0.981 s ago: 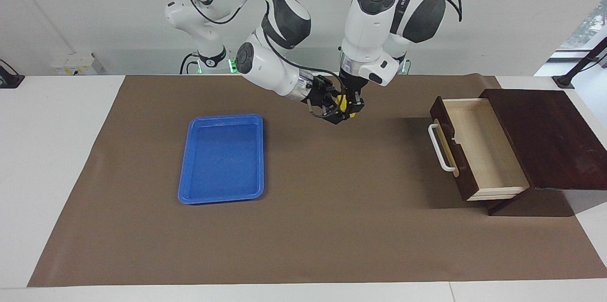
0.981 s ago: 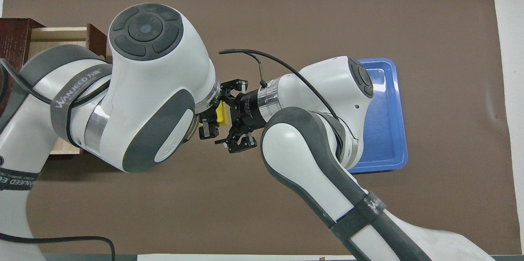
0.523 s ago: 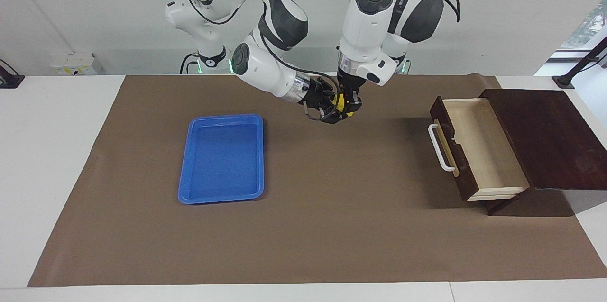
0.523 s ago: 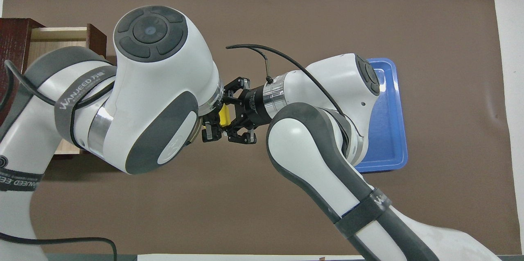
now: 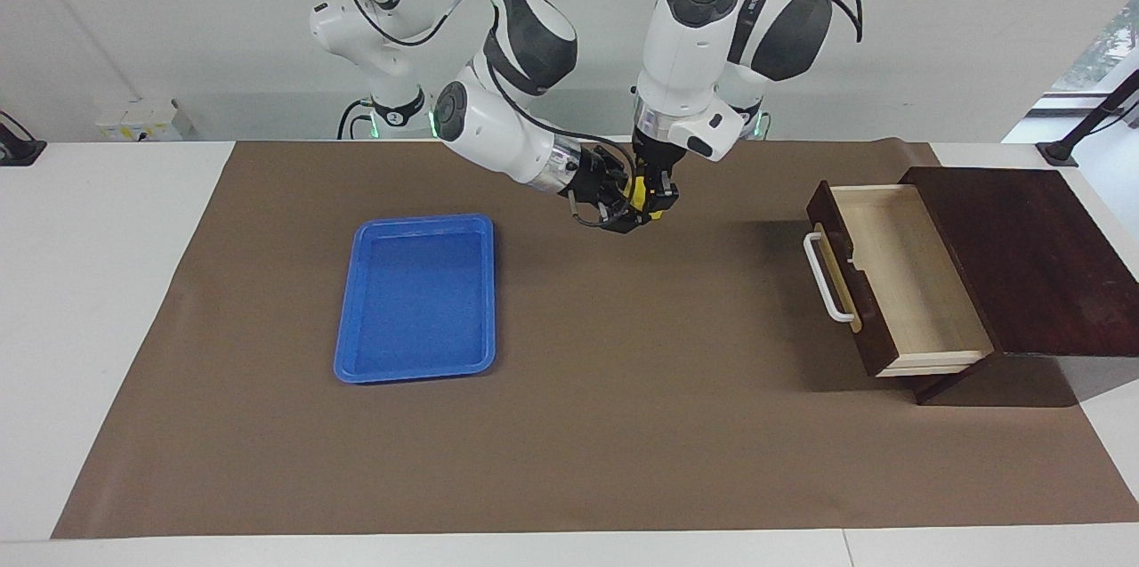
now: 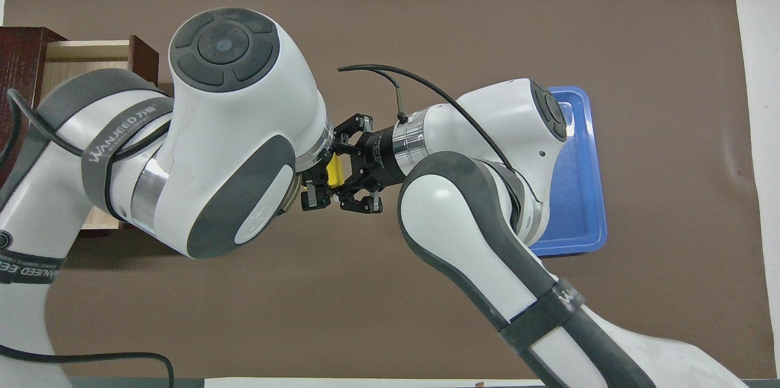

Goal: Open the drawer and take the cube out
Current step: 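Carry the cube over the blue tray while the left gripper withdraws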

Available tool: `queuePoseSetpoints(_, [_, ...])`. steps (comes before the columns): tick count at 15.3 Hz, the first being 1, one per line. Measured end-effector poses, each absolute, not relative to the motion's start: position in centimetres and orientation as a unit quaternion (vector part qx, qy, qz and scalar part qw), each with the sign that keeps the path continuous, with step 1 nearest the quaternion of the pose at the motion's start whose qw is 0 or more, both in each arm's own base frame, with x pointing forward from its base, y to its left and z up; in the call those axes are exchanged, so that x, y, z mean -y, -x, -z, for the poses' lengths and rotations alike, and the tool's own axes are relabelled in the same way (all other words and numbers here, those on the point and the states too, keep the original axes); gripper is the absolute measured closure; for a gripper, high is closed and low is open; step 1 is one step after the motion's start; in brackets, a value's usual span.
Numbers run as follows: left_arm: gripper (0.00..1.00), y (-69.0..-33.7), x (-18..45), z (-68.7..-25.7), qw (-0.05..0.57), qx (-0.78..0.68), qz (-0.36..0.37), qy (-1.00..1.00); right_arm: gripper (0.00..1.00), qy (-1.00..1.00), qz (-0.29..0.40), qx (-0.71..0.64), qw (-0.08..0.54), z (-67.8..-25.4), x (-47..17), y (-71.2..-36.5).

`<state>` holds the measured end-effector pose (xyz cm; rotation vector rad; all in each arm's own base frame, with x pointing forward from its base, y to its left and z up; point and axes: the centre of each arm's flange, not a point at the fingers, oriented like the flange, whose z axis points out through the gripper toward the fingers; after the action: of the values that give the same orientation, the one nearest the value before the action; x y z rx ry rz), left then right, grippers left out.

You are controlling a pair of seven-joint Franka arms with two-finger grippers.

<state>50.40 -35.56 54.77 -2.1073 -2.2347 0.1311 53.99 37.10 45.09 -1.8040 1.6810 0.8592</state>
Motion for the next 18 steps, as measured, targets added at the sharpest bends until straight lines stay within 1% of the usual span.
queuePoseSetpoints(3, [0.45,-50.5,35.5,-55.2,0.029,0.726,-0.042,0.686,0.44,0.666,-0.317,-0.621,0.265,-45.4,-37.0,-54.1])
queuePoseSetpoints(4, [0.42,-50.6,35.5,-55.3,0.028,0.727,-0.041,0.684,0.44,0.663,-0.317,-0.624,0.265,-45.5,-36.9,-54.2])
queuePoseSetpoints(8, [0.01,-51.5,34.2,-56.6,0.016,0.737,-0.038,0.675,0.44,0.653,-0.317,-0.636,0.262,-45.1,-35.5,-54.9])
queuePoseSetpoints(12, [0.0,-51.6,33.8,-56.8,0.019,0.736,-0.035,0.676,0.44,0.647,-0.318,-0.642,0.262,-45.0,-34.4,-55.5])
queuePoseSetpoints(15, [0.0,-52.2,32.6,-57.1,0.018,0.72,-0.025,0.693,0.44,0.627,-0.327,-0.659,0.256,-44.7,-29.9,-57.6])
queuePoseSetpoints(18, [0.0,-53.8,28.8,-56.1,0.033,0.692,-0.01,0.721,0.44,0.615,-0.313,-0.673,0.265,-44.5,-24.8,-59.8])
